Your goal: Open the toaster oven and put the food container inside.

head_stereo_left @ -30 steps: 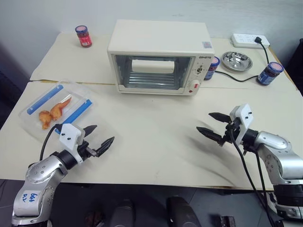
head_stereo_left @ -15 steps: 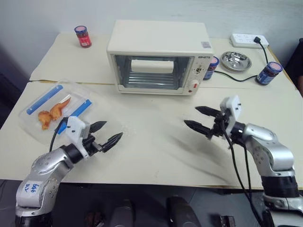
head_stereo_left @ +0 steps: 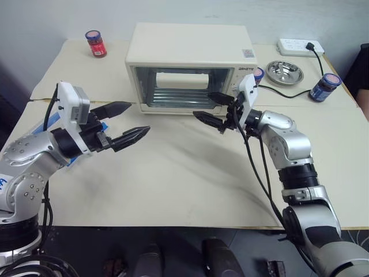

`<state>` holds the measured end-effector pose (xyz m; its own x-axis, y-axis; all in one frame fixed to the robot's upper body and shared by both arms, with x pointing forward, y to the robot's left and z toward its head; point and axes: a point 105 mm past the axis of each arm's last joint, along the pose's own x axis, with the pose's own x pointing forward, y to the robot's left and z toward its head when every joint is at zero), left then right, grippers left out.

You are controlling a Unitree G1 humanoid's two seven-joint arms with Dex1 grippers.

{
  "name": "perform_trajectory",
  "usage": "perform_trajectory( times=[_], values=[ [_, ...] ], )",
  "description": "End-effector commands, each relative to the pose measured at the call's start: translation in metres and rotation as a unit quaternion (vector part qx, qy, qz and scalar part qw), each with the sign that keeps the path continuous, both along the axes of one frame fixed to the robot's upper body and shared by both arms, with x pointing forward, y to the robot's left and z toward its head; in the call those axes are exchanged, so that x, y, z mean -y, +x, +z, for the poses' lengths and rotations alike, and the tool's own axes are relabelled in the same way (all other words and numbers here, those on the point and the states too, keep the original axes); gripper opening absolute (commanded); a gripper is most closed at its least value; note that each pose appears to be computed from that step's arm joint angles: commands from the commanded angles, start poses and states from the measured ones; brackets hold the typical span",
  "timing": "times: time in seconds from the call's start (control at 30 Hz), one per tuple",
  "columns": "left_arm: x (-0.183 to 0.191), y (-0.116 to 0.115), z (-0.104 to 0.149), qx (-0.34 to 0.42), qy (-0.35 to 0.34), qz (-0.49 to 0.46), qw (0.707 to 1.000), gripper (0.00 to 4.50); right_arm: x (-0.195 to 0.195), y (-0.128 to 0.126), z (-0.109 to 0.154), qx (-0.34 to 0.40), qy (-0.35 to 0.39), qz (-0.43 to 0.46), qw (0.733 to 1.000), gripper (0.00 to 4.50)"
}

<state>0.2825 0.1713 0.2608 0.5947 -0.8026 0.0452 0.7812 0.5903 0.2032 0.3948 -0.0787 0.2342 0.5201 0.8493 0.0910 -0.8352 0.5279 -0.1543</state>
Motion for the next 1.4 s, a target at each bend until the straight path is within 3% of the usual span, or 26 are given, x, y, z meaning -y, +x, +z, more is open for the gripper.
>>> perform_trajectory(
  times=[0.03,0.33,0.63,0.87,1.17,1.4],
  values=[
    [-0.001,-0.004,0.010,0.026,0.005,0.002,1.000,4.50,-0.005,-0.004,0.026,0.042,0.024,0.020,0.999,4.47],
    [-0.002,-0.003,0.010,0.035,0.004,0.012,0.999,4.50,-0.022,-0.014,0.047,0.063,0.047,0.060,0.995,4.47],
    [-0.012,0.007,0.020,0.054,-0.007,0.045,0.998,4.50,-0.035,-0.040,0.038,0.062,0.038,0.113,0.991,4.47],
    [-0.035,0.031,0.047,0.091,-0.030,0.106,0.990,2.81,-0.037,-0.057,0.024,0.046,0.045,0.122,0.990,4.50],
    [-0.047,0.067,0.055,0.121,0.053,0.130,0.983,0.05,-0.043,-0.069,0.008,0.025,0.052,0.125,0.990,4.50],
    [-0.038,0.087,0.039,0.108,0.124,0.096,0.982,0.05,-0.044,-0.070,0.008,0.025,0.059,0.120,0.991,4.50]
  ],
)
